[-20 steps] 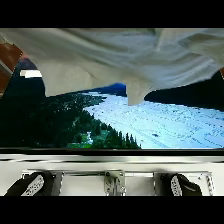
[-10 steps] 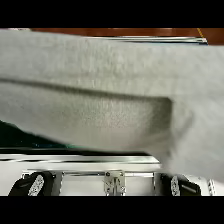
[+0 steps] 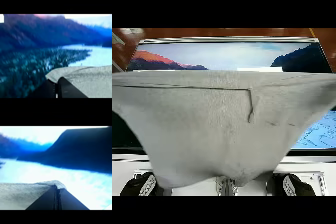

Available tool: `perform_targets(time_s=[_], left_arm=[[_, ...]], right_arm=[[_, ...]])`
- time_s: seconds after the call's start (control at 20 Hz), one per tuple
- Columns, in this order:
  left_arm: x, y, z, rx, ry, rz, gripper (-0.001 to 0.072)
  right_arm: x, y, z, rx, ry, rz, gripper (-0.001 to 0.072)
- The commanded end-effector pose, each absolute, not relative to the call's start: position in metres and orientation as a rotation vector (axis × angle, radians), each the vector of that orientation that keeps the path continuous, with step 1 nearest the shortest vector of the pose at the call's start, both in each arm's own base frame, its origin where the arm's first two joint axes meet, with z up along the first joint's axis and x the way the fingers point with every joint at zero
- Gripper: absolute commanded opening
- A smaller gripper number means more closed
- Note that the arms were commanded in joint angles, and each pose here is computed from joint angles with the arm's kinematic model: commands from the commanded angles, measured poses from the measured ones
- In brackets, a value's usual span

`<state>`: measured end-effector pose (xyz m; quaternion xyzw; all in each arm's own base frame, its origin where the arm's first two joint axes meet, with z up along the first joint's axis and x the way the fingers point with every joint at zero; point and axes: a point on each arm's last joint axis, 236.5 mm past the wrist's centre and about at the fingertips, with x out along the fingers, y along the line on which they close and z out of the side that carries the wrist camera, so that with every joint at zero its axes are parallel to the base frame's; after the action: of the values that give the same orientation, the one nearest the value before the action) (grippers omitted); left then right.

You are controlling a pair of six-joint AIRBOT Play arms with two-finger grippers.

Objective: Fold the shirts.

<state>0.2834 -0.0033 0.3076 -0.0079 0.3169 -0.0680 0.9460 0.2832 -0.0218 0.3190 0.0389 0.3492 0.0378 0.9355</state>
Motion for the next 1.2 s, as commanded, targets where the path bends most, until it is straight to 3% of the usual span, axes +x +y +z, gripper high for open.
perform_targets(time_s=[0.0,0.25,0.45,0.8,0.95,1.15], left_arm=[[0.333,0.013,0.215,-0.113,0.868,-0.142,0.0036],[0.439,0.036,0.106,-0.213,1.013,-0.130,0.0036],[0.517,0.049,0.040,-0.255,1.001,-0.102,0.0037],[0.584,0.063,-0.011,-0.261,0.889,-0.040,0.0037],[0.576,0.056,-0.045,-0.274,0.973,-0.056,0.0037],[0.544,0.044,-0.065,-0.212,1.124,-0.147,0.0038]], right_arm=[[0.360,-0.026,0.232,0.250,0.884,0.156,0.0055],[0.511,0.012,0.127,0.126,0.827,0.137,0.0055],[0.588,0.042,0.074,0.097,0.683,0.123,0.0056],[0.621,0.052,-0.008,0.129,0.695,0.106,0.0056],[0.614,0.054,-0.027,0.172,0.759,0.096,0.0056],[0.566,0.061,-0.054,0.188,1.003,0.122,0.0057]])
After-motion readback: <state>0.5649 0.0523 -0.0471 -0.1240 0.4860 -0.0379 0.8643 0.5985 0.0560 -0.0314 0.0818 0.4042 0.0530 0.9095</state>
